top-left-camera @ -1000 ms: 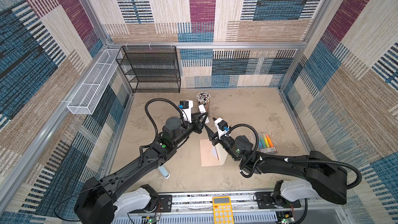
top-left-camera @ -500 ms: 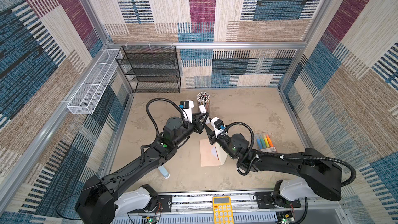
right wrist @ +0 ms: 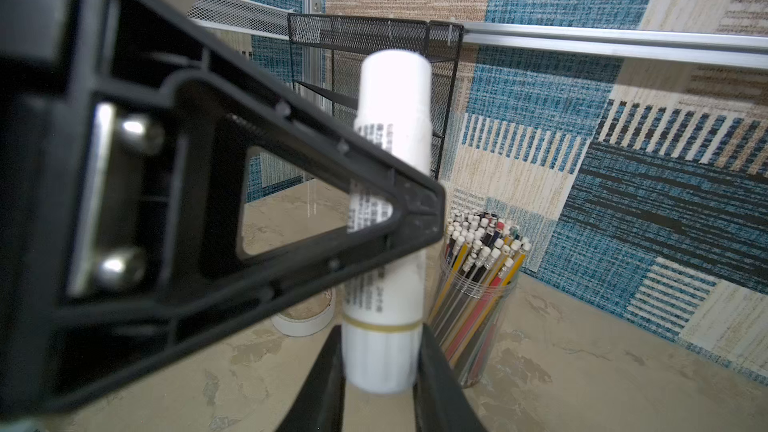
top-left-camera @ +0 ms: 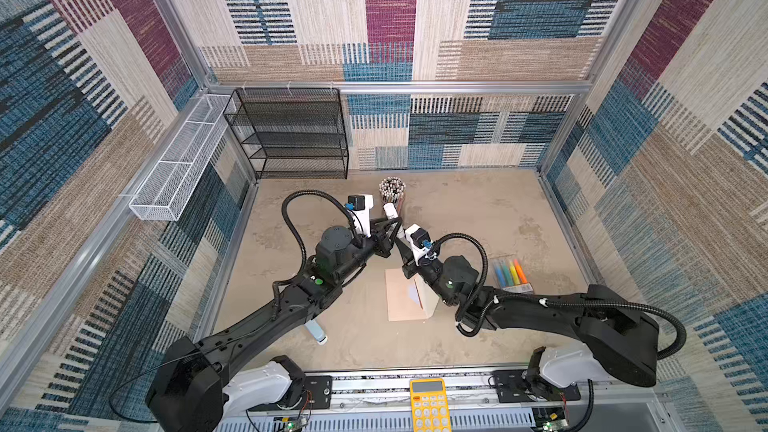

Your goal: Place the letter into the envelope and seal it

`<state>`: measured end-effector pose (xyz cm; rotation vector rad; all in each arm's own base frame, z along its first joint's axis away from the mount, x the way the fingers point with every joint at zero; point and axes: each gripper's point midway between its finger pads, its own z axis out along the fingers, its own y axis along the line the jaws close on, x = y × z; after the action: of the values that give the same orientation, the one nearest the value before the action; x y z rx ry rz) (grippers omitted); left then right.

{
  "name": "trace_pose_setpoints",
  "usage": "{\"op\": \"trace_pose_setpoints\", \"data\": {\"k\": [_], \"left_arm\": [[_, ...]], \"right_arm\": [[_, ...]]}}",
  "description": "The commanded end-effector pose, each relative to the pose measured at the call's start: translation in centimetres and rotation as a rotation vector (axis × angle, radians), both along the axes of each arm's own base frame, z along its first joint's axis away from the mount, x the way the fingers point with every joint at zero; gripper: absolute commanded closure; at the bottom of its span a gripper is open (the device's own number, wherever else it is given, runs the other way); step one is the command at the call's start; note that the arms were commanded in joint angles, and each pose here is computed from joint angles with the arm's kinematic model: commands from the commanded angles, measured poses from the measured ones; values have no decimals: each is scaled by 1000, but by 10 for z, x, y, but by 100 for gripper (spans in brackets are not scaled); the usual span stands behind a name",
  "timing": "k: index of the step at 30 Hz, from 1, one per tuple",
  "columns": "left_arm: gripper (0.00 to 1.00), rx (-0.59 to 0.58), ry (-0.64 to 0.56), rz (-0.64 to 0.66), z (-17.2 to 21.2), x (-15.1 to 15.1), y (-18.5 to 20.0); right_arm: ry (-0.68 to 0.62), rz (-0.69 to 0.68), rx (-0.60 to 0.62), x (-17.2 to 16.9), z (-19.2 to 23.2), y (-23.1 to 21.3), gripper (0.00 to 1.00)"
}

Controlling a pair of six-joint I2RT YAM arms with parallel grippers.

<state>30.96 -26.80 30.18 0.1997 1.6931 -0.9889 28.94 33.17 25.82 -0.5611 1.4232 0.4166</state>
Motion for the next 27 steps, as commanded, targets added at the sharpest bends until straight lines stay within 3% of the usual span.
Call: {"op": "trace_pose_setpoints", "data": {"k": [1, 11, 19, 27], "left_arm": [[100, -18, -2, -30, 3, -4, -4], [100, 46, 15, -150, -3, -22, -14], [100, -1, 22, -499, 6, -68, -19], [100, -44, 32, -760, 11, -110, -22]], "right_arm": [[-17, 25, 39, -4, 14, 3, 77], [3, 170, 61, -26, 32, 11, 79], [68, 531, 92, -79, 55, 22, 82], [118, 748, 85, -113, 60, 13, 82]]}}
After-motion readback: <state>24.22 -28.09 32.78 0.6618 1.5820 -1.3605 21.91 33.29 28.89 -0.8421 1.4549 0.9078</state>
